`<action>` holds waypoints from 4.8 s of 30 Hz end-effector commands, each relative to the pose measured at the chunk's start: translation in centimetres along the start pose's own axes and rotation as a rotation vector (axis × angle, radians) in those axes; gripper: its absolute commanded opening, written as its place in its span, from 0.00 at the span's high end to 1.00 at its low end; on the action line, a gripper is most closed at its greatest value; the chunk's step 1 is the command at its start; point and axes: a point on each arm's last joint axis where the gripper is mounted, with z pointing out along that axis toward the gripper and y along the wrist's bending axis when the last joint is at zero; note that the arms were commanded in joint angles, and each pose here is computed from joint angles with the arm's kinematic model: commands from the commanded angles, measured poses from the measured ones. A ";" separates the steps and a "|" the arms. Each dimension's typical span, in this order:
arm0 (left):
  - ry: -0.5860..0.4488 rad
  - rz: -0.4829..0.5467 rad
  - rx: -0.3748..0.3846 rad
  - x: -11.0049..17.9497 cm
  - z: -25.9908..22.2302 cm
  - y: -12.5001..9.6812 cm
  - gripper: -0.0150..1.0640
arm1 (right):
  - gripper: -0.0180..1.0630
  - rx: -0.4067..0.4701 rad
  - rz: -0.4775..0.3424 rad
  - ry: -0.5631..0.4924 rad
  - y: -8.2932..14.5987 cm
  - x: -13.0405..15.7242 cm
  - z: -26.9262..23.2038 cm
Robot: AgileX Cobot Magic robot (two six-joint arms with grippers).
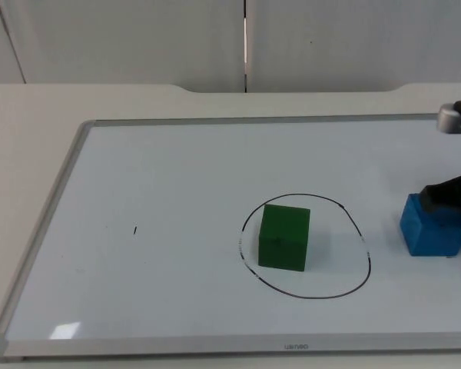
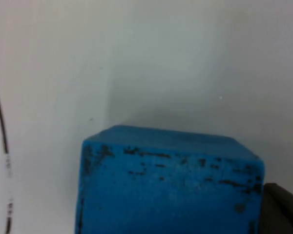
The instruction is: Push the two cubes into the marked area.
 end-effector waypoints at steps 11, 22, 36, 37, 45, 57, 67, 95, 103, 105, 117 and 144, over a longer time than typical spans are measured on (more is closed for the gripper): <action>-0.002 -0.005 -0.004 0.1 0.0 0.0 0.99 | 0.98 -0.017 0.014 0.003 0.8 0.0 -0.1; -0.002 -0.005 -0.004 0.1 0.0 0.0 0.99 | 0.98 -0.014 0.033 0.052 0.8 0.5 -0.1; -0.002 -0.005 -0.004 0.1 0.0 0.0 0.99 | 0.98 -0.036 0.029 0.051 2.0 0.6 -0.1; -0.002 -0.005 -0.004 0.1 0.0 0.0 0.99 | 0.98 -0.038 0.031 0.045 2.1 0.6 -0.1; -0.002 -0.005 -0.004 0.1 0.0 0.0 0.99 | 0.98 -0.052 0.016 0.003 2.9 0.4 -0.1; -0.002 -0.005 -0.004 0.1 0.0 0.0 0.99 | 0.98 -0.065 0.016 -0.102 3.1 -0.6 -0.1; -0.002 -0.005 -0.004 0.1 0.0 0.0 0.99 | 0.98 -0.075 0.015 -0.150 3.5 -1.0 -0.2; -0.002 -0.005 -0.004 0.1 0.0 0.0 0.99 | 0.98 -0.109 -0.041 -0.139 6.2 -0.2 -0.3; -0.002 -0.005 -0.004 0.1 0.0 0.0 0.99 | 0.98 -0.109 -0.031 -0.139 6.2 -0.2 -0.3; -0.002 -0.005 -0.004 0.1 0.0 0.0 0.99 | 0.98 -0.109 -0.032 -0.137 6.2 -0.2 -0.3; -0.002 -0.005 -0.004 0.1 0.0 0.0 0.99 | 0.98 -0.125 0.040 -0.115 6.3 0.0 -0.3; -0.002 -0.005 -0.004 0.1 0.0 0.0 0.99 | 0.98 -0.163 0.033 -0.124 8.4 0.5 -0.5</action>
